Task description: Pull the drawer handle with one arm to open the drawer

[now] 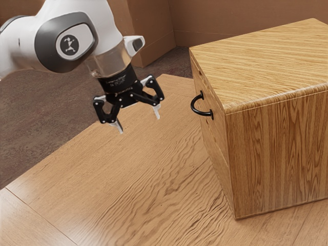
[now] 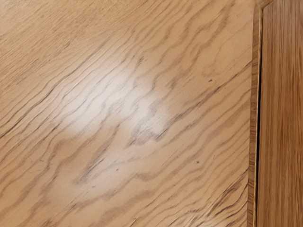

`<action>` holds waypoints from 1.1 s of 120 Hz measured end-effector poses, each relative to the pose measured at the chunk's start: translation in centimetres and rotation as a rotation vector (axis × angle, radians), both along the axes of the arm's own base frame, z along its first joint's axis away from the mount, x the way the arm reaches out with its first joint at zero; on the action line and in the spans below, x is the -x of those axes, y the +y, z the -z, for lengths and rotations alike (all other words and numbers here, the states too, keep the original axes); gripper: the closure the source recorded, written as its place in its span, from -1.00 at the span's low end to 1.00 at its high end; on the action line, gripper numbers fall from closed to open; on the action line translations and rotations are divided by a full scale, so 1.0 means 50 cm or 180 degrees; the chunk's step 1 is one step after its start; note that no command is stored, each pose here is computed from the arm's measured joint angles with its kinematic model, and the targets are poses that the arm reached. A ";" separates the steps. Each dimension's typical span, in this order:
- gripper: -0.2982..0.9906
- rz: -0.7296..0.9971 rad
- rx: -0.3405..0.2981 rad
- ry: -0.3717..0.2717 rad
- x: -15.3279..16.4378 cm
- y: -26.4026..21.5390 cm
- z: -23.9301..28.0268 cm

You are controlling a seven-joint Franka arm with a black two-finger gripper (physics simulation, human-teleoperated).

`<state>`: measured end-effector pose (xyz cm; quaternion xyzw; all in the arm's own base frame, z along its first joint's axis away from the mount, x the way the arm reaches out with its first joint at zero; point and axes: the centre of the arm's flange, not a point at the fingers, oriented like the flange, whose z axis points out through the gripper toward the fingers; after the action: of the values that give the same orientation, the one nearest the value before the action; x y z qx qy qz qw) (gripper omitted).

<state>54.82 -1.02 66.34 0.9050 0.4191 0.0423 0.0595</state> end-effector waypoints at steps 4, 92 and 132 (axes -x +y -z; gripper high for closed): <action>-0.54 -0.0026 0.0007 -0.0038 -0.005 -0.006 0.000; -0.54 -0.0306 0.0050 -0.0331 -0.101 -0.052 0.009; -0.54 -0.0237 0.0047 -0.0416 -0.108 -0.062 0.018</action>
<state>60.20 -4.13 65.43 0.8837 0.4480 0.1004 0.0917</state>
